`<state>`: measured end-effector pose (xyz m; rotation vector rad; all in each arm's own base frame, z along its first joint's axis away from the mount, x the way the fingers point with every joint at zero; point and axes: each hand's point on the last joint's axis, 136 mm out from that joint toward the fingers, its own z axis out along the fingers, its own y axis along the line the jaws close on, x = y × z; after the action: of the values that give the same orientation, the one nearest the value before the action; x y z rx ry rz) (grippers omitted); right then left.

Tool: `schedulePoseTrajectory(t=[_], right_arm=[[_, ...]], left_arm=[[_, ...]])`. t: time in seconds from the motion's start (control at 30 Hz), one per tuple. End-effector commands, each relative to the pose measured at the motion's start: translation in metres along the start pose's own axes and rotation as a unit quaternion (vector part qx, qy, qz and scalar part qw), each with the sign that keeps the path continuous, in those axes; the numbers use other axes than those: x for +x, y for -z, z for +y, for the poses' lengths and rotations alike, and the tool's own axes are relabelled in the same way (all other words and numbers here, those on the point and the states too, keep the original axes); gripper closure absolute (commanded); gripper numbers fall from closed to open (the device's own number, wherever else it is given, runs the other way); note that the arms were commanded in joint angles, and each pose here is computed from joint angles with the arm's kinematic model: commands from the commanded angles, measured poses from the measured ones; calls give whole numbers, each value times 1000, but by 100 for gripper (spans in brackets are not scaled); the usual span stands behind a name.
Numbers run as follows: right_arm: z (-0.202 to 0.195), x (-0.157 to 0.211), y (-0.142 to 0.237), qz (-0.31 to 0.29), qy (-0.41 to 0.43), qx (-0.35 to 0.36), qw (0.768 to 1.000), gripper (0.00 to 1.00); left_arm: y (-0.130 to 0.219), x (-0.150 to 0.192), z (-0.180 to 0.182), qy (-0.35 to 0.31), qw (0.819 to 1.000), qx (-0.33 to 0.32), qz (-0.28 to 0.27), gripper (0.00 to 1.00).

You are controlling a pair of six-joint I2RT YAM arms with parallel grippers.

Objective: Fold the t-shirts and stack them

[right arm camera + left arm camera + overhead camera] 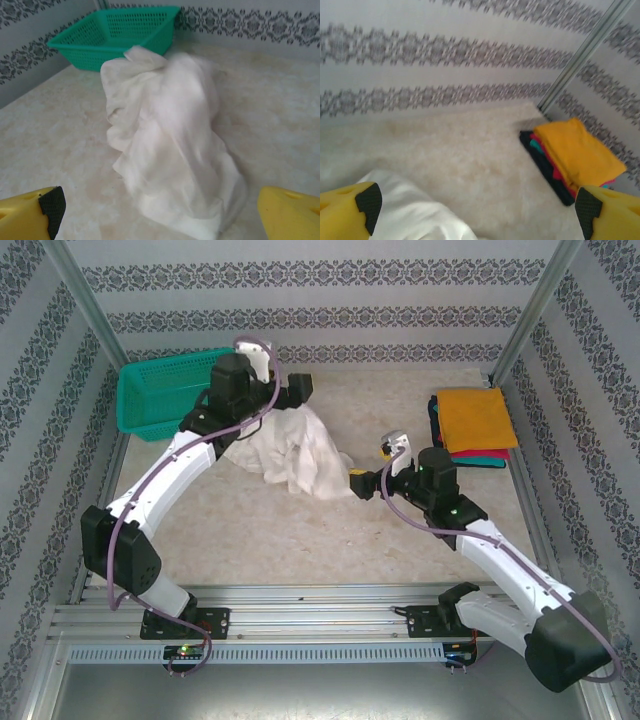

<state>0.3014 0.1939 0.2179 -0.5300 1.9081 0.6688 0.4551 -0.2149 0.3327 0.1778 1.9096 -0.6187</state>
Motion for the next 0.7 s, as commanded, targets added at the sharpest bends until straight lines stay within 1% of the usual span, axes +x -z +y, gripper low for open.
schedulePoseTrajectory(t=[0.0, 0.1, 0.17, 0.27, 0.33, 0.43, 0.53, 0.6, 0.67], right_arm=[[-4, 7, -12, 29, -24, 3, 999, 2], [-16, 18, -32, 57, -44, 22, 997, 2], [-27, 27, -49, 79, -58, 44, 994, 2], [-41, 40, -75, 118, -78, 69, 988, 4], [-43, 42, -90, 130, -97, 72, 984, 7], [-45, 52, -111, 152, -131, 80, 976, 9], [-42, 61, -125, 165, -143, 84, 972, 12], [-37, 63, -131, 168, -142, 84, 972, 13], [-36, 65, -132, 169, -143, 83, 972, 15]], left_arm=[[14, 13, 21, 30, 998, -50, -14, 0], [24, 50, 56, 69, 990, -124, -11, 0], [30, 84, 82, 110, 979, -173, -3, 0], [29, 131, 106, 185, 959, -214, 8, 0], [24, 155, 113, 238, 947, -216, 7, 0], [7, 180, 115, 329, 924, -193, -4, 8], [-14, 199, 113, 413, 895, -168, -3, 11], [-29, 214, 114, 465, 871, -157, 1, 16], [-40, 227, 115, 503, 852, -148, 4, 20]])
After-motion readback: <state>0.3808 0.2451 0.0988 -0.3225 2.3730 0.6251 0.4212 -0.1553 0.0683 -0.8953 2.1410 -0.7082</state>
